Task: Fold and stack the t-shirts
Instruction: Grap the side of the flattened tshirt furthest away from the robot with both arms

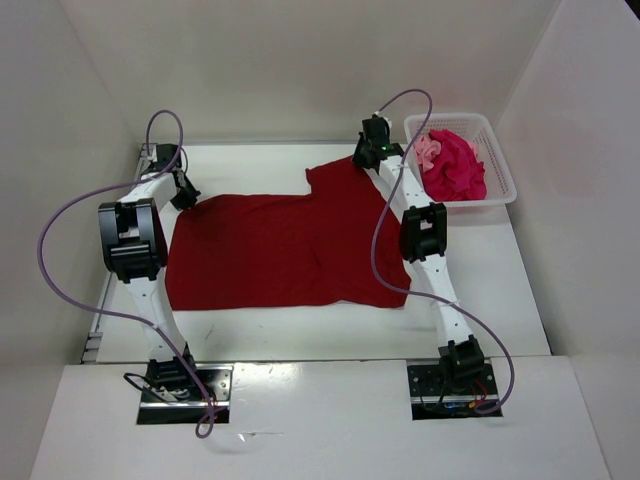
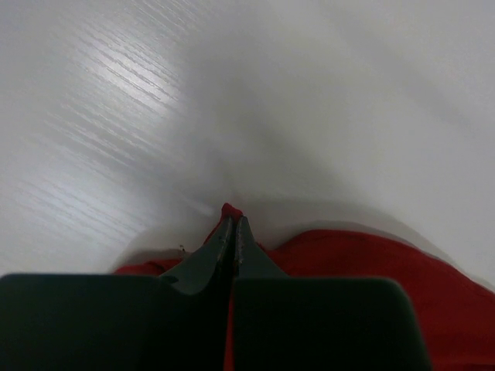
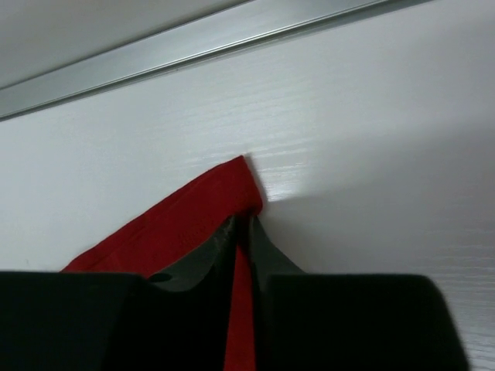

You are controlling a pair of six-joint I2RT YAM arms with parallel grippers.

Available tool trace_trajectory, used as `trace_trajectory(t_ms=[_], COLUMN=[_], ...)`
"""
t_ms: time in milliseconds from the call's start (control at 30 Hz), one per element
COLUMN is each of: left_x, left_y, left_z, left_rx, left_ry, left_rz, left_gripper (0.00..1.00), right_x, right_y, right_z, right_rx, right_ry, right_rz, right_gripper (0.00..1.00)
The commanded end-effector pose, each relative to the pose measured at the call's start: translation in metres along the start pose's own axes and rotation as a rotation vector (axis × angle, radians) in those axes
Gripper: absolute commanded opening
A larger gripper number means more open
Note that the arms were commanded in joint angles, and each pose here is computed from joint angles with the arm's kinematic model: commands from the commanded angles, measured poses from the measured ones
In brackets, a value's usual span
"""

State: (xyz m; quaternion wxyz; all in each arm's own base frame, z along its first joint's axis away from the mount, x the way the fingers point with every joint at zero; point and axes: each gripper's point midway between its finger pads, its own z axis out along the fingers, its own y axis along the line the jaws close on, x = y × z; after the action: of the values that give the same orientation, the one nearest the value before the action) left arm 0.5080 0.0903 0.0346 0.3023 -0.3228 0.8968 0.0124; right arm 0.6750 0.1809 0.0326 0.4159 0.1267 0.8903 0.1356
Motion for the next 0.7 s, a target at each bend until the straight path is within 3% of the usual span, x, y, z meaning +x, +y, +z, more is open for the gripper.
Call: trace_trajectory(t_ms=[0,33,100,300,500,667], left_x=[-0.018,-0.018,-0.017,-0.016,-0.027,-0.022], left_y=[-0.01,-0.01,-0.012,-0.01,-0.015,-0.015], left_z=[-0.023,-0.023,-0.023,-0.028,-0.048,-0.057], left_rx=[0.041,0.041,0.049,0.049,0.08,0.098], left_ry=[-0.059,-0.059,-0.055,-0.055,-0.093,-0.086], left_rz=[-0.015,-0.015,-0.015,-0.015,-0.02,-0.019], left_gripper=[0.0,0.0,0.0,0.0,0.0,0.0], right_x=[-0.007,-0.013,-0.016,-0.036,-0.086,-0.07], right_y=[0.007,0.004,0.0,0.001,0.042,0.046], right_z=[0.002,0.001,0.001,-0.009,-0.069,-0.102], right_rx=[-0.038,-0.036,-0.038,-0.067,-0.192,-0.194], right_ry=[-0.018,-0.029,-0.028,-0.052,-0.09,0.041], right_rz=[0.022,0.037,0.052,0.082,0.075,0.077], right_gripper=[0.14,0.04,0.0,0.0,0.0,0.0])
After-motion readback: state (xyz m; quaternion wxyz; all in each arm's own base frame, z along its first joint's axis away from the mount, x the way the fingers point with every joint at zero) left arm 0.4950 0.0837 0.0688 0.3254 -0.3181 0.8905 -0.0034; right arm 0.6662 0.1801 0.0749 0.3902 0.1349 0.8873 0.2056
